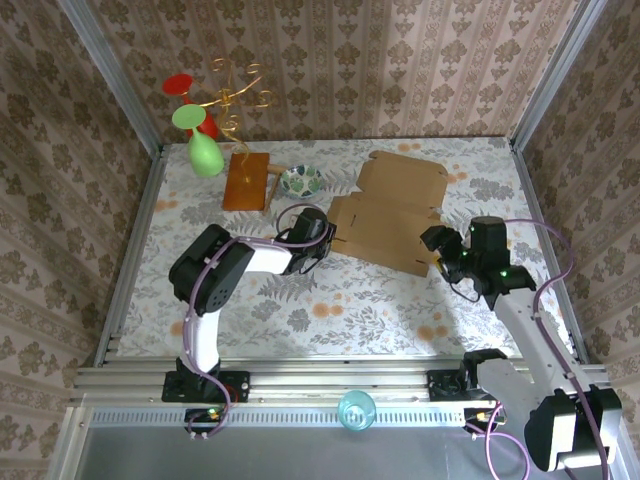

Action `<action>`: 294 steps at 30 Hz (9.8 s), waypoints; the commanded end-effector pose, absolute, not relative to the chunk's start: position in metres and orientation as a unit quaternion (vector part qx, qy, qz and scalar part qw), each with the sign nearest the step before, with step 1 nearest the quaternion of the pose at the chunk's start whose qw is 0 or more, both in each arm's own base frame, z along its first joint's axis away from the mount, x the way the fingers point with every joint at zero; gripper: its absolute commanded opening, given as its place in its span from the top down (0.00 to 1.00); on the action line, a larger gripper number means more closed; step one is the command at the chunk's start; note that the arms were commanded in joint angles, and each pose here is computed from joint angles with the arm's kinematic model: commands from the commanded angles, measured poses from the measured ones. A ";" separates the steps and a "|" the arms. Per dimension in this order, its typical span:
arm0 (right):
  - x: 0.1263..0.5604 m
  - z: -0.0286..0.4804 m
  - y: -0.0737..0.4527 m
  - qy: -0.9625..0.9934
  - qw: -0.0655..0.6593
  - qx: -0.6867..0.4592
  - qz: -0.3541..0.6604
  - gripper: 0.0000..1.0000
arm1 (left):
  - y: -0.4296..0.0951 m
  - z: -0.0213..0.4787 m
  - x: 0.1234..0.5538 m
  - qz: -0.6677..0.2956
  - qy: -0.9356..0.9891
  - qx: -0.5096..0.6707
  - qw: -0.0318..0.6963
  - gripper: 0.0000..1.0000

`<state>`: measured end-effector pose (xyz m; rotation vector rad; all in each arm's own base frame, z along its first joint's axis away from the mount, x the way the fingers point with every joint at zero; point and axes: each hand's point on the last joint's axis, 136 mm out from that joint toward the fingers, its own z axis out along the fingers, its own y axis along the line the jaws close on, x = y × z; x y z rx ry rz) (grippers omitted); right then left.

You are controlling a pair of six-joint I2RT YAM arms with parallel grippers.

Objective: Fold the paper box

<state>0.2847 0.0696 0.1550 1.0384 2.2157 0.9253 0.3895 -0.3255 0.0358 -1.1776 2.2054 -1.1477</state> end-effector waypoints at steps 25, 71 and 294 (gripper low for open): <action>0.317 0.131 0.117 0.692 0.288 0.479 0.458 0.22 | -0.360 0.136 0.376 -0.487 0.720 -0.463 0.172 1.00; 0.307 0.440 0.104 0.663 0.384 0.472 0.436 1.00 | -0.175 0.239 0.360 -0.320 0.823 -0.311 0.352 0.68; 0.521 0.133 0.120 0.707 0.243 0.356 0.560 1.00 | -0.307 0.113 0.474 -0.351 0.843 0.266 0.310 0.55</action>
